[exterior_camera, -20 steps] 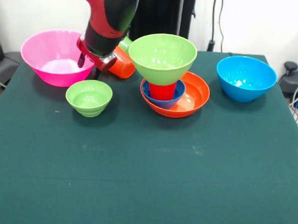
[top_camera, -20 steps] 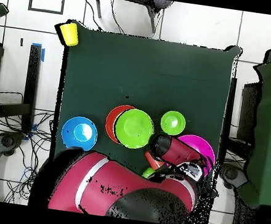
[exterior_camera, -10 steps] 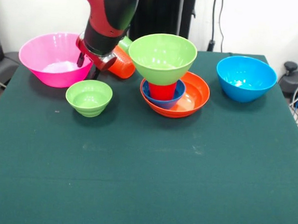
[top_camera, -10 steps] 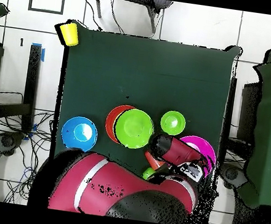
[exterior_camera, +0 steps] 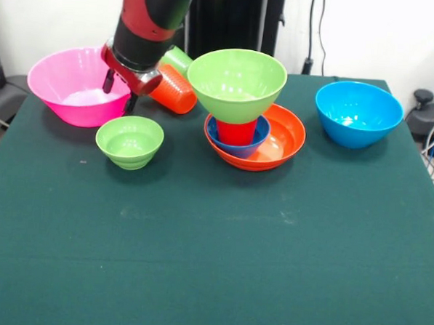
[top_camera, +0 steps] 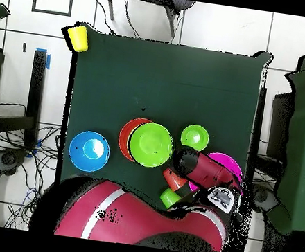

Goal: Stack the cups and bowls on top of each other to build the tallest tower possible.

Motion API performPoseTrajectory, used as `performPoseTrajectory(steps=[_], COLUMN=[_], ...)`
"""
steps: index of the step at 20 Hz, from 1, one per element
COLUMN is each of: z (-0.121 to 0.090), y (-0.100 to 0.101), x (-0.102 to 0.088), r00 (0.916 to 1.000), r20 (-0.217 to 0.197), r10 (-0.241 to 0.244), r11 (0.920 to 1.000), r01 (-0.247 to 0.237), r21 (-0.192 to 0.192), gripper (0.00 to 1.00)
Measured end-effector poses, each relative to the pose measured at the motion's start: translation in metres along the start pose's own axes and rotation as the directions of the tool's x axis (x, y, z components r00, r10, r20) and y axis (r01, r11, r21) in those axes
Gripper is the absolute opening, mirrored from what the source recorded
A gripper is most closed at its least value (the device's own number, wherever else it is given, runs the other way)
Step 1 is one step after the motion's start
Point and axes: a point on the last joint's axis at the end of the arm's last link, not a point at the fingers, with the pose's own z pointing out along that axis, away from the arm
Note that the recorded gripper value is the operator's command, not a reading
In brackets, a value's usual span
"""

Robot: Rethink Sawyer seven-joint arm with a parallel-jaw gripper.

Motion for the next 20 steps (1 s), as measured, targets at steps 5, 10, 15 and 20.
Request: performPoseTrajectory(steps=[5, 10, 15, 20], z=[-0.011, -0.017, -0.020, -0.020], y=[0.000, -0.001, -0.004, -0.005], x=[-0.008, -0.010, -0.010, -0.010], r00=[0.9998, 0.9994, 0.9991, 0.9990], r20=[0.020, 0.033, 0.044, 0.044], r10=[0.009, 0.006, 0.001, 0.002], r11=[0.9999, 1.0000, 1.0000, 1.0000], r01=[-0.009, -0.006, -0.001, -0.002], r21=[-0.011, -0.006, 0.008, 0.009], gripper=[1.00, 1.00, 1.00, 1.00])
